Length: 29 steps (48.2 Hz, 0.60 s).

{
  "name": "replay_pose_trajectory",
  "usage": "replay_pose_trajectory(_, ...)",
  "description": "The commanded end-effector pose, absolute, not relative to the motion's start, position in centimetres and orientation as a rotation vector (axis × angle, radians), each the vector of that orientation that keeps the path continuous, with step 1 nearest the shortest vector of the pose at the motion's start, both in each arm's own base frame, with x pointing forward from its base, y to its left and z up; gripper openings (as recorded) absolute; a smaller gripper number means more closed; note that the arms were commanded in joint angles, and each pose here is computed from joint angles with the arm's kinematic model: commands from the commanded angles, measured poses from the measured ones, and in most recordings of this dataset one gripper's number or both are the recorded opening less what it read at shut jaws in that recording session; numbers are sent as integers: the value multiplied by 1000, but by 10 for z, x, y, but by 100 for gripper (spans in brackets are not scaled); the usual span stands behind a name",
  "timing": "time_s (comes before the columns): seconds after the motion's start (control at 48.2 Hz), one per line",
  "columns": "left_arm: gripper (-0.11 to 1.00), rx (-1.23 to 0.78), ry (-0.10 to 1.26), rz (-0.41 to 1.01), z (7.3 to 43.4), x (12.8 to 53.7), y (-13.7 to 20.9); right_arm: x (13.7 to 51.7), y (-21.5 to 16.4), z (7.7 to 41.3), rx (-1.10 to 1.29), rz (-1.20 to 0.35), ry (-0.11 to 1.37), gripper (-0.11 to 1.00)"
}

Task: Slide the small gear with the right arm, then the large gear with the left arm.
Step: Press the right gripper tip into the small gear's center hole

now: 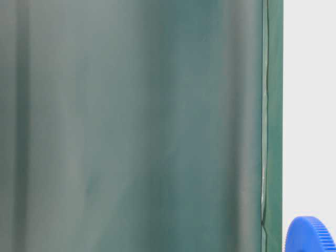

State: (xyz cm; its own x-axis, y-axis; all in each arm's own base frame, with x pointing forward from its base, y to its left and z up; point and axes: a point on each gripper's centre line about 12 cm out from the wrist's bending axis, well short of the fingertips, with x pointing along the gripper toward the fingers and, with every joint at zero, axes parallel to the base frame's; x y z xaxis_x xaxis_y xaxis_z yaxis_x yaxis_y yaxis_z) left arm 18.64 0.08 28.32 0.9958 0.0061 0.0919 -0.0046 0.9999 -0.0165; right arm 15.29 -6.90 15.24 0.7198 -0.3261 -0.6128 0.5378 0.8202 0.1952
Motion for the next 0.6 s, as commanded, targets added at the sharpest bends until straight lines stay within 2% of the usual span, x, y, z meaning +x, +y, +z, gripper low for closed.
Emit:
replay_pose_trajectory(0.0, 0, -18, -103, 4, 286, 188, 1, 157, -72, 152, 379, -493, 601, 51)
replay_pose_trajectory(0.581, 0, -18, -95, 4, 283, 187, 1, 172, -78, 129, 395, -498, 670, 51)
